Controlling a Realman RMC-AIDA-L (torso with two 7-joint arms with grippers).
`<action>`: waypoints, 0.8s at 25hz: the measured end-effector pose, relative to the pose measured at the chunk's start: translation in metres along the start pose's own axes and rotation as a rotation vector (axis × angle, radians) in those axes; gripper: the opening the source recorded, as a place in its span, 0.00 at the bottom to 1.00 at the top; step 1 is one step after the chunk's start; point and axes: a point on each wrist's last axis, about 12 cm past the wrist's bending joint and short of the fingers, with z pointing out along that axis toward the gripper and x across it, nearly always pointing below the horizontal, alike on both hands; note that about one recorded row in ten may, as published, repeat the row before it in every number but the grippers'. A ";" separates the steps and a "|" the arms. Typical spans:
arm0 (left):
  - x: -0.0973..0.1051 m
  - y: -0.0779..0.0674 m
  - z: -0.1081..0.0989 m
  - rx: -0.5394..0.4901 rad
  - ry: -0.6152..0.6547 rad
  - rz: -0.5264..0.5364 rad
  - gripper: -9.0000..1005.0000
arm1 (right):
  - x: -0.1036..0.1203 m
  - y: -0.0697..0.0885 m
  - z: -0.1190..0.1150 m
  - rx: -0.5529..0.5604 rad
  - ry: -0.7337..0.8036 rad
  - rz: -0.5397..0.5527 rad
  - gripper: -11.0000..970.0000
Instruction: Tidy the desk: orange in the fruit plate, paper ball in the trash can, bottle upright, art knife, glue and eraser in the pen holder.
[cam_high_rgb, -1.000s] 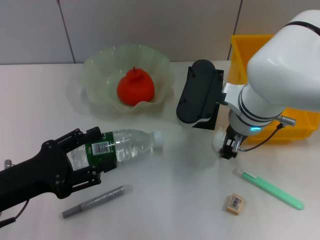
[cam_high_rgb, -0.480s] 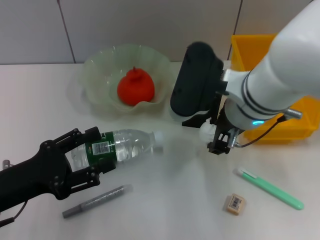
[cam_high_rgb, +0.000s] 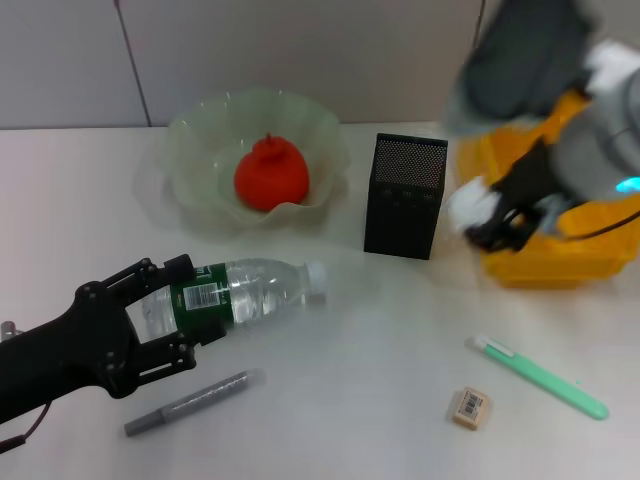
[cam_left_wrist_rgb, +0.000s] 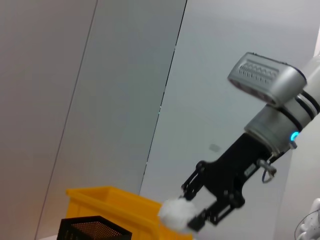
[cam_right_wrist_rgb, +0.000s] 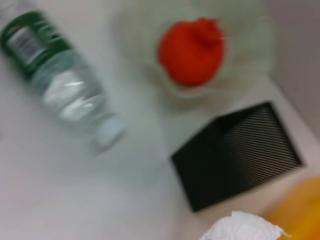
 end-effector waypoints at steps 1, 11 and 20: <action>0.000 0.000 0.000 -0.002 0.001 0.000 0.76 | 0.007 -0.009 -0.004 0.012 -0.011 0.035 0.52; 0.002 0.000 0.000 0.001 0.010 0.000 0.75 | 0.075 -0.071 0.001 -0.030 -0.187 0.277 0.53; 0.002 -0.001 -0.001 -0.003 0.009 -0.002 0.75 | 0.099 -0.087 0.030 0.009 -0.214 0.333 0.53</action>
